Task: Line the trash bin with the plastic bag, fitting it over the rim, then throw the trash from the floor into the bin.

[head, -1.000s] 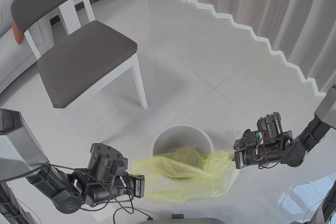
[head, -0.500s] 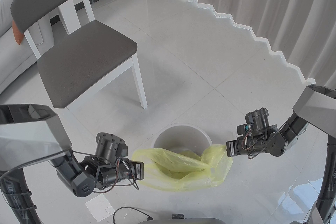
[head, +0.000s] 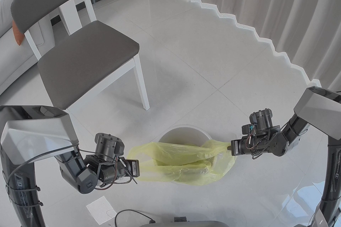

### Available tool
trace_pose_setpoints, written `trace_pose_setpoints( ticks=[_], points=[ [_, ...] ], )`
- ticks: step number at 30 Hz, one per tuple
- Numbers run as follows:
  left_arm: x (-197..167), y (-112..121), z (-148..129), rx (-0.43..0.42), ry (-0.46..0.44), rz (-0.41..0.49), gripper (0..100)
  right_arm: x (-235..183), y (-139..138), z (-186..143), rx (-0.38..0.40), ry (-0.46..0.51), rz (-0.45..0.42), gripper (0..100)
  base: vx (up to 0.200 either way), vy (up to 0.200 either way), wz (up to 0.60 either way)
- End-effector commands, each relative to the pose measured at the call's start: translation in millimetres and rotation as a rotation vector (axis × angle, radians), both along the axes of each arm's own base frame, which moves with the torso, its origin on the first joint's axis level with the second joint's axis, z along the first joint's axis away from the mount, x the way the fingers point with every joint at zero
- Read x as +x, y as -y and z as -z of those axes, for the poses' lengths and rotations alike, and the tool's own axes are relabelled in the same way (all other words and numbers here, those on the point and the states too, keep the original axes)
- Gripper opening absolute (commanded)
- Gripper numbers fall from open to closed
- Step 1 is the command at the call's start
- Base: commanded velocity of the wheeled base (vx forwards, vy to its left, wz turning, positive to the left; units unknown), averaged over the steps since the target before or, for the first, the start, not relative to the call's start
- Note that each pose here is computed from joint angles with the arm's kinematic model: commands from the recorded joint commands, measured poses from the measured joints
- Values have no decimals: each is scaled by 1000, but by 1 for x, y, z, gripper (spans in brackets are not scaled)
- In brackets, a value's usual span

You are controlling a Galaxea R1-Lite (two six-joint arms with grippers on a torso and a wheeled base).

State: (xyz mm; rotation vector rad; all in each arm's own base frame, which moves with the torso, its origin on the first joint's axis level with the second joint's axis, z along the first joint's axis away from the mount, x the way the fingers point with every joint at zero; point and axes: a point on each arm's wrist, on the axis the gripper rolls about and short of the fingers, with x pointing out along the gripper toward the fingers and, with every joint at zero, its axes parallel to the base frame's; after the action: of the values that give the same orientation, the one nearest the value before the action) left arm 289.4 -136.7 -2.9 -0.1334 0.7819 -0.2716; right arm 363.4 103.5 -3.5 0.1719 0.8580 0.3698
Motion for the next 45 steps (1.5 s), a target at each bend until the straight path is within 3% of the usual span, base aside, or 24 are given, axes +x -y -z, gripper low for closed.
trace_pose_setpoints(
  ticks=[1,6,16,28,38,45],
  points=[
    [-22,-5,-21,-25,45,12,0,-19,4,-6,-8,-17,-6,0,0,0,0],
    [-53,-7,-38,-36,45,53,0,-36,12,-15,-12,-28,0,0,0,0,0],
    [-75,-12,-22,6,-39,77,0,-65,15,-8,-36,-81,-42,0,0,0,0],
    [-41,-1,25,51,-57,80,0,-31,-1,27,-30,-59,-61,0,0,0,0],
    [-4,-8,15,5,36,11,0,-5,18,5,22,2,-20,0,0,0,0],
    [6,-8,28,14,26,-4,0,-5,24,-3,38,17,-11,0,0,0,0]
  ],
)
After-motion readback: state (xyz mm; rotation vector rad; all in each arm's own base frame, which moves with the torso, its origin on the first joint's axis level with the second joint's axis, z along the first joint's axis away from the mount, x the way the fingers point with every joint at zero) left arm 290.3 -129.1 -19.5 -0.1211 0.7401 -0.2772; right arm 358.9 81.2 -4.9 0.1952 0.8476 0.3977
